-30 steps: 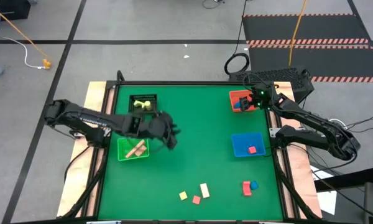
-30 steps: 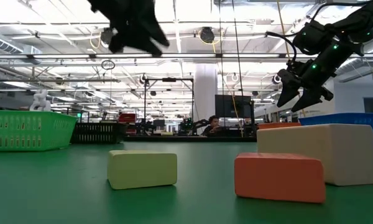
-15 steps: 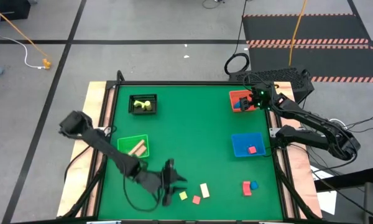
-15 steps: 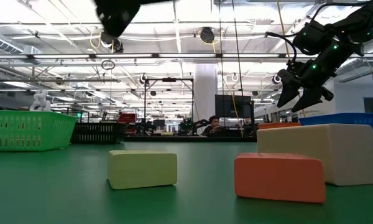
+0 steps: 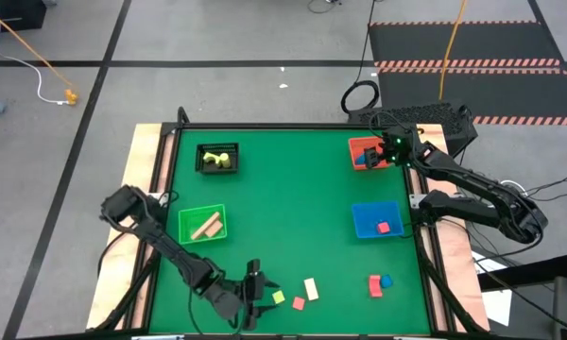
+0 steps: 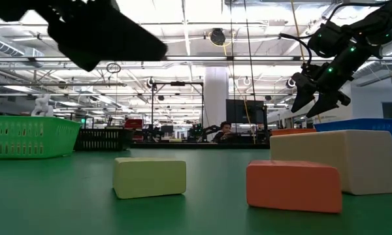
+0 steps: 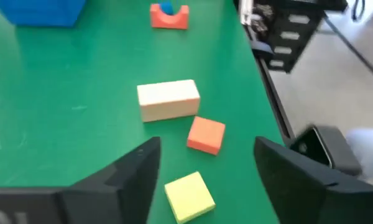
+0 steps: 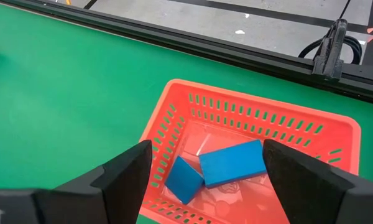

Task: Sort & place blocks by color
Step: Put the yellow green block into the black bin

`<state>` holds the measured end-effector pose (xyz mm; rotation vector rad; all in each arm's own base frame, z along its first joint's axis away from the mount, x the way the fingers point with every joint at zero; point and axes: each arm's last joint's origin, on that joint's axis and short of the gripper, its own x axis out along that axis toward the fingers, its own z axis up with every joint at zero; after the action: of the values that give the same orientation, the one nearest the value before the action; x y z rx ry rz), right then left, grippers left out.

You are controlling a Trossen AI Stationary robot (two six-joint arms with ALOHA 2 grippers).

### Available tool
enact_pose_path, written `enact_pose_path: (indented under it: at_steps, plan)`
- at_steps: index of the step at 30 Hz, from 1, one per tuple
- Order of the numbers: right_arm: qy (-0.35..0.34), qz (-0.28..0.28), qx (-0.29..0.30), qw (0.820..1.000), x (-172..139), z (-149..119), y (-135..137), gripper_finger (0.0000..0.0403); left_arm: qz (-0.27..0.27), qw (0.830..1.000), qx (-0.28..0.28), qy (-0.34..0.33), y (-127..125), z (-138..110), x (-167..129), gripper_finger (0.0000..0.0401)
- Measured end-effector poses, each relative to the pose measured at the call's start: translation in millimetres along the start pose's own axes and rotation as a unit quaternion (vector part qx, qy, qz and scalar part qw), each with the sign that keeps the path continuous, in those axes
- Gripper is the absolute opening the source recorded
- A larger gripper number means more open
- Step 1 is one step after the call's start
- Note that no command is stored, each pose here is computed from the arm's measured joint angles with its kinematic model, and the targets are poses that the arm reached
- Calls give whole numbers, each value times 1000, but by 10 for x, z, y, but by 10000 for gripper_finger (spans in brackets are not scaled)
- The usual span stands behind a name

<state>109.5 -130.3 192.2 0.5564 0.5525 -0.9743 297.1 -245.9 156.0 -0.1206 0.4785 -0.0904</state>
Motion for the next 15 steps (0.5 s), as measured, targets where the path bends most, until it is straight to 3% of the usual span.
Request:
enact_pose_path:
  at_steps: [6,15]
  plan:
    - [0,0,0,1000,0,0,0,297,-14,998,53,19,-54,-137,38,323]
    - [0,0,0,1000,0,0,0,297,-5,998,52,22,4,-315,239,297]
